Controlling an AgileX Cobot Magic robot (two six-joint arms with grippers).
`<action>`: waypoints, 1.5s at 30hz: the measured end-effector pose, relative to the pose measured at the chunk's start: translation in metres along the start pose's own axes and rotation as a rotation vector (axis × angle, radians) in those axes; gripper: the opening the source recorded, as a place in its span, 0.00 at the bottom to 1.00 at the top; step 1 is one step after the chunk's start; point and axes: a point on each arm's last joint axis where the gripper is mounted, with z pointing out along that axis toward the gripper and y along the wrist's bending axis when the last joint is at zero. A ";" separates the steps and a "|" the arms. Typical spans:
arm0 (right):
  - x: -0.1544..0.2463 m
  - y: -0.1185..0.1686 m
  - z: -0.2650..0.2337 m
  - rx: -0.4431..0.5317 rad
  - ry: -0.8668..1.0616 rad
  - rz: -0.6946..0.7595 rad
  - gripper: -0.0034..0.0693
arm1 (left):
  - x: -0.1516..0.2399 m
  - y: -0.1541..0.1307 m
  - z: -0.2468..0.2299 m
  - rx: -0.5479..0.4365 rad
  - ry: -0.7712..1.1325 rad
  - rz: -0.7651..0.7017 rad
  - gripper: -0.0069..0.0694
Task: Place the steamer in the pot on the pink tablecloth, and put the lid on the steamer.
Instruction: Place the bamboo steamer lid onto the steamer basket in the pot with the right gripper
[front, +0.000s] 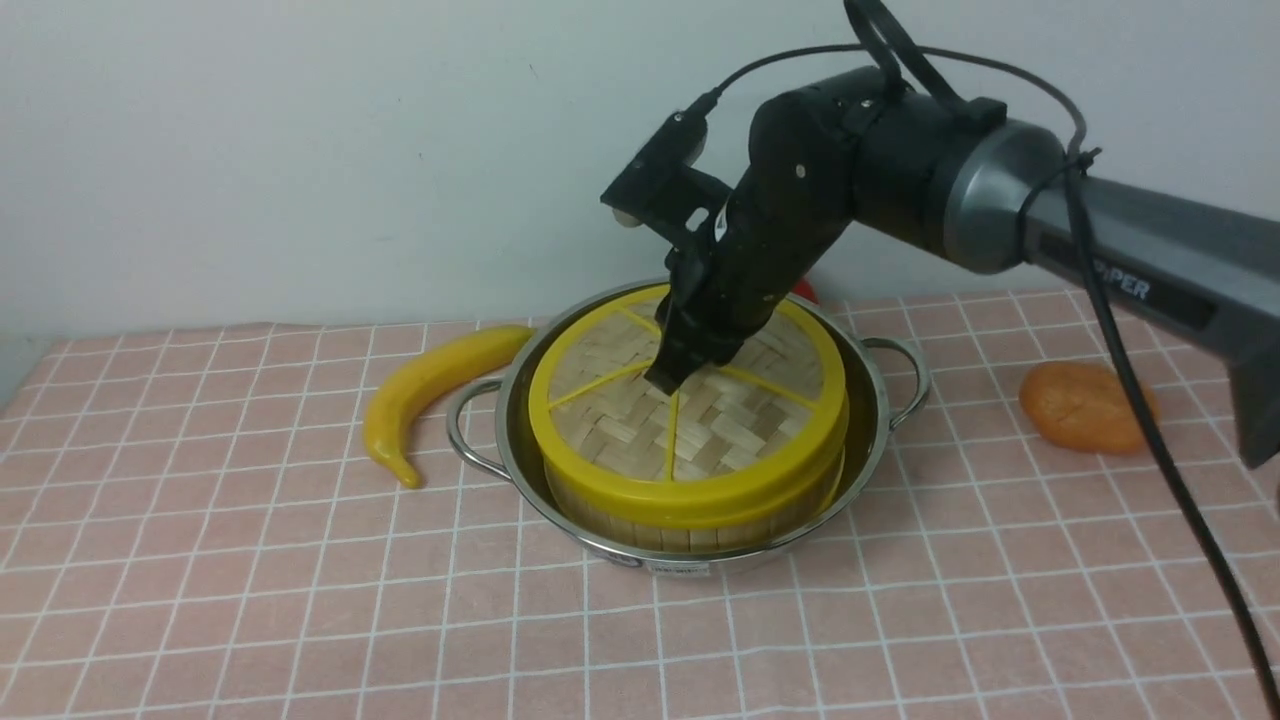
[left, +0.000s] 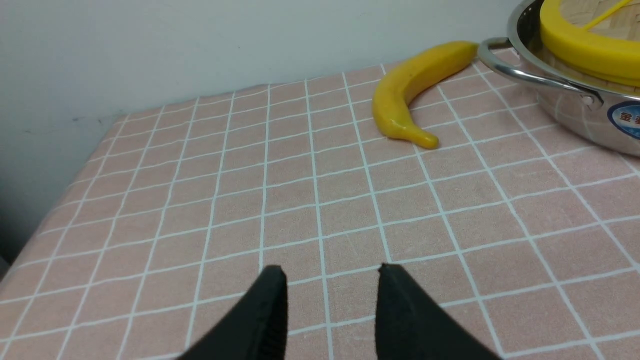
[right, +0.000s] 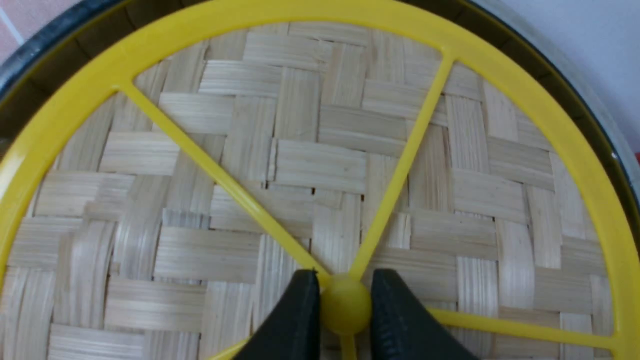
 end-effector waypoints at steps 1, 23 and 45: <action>0.001 -0.003 0.000 -0.005 0.002 0.016 0.25 | 0.000 0.000 0.000 0.000 0.000 0.000 0.41; -0.002 -0.005 -0.026 -0.004 -0.012 0.009 0.25 | 0.000 0.000 0.000 0.000 0.000 0.000 0.41; 0.004 -0.015 -0.010 -0.035 -0.016 0.060 0.25 | 0.000 0.000 0.000 0.000 0.000 0.000 0.41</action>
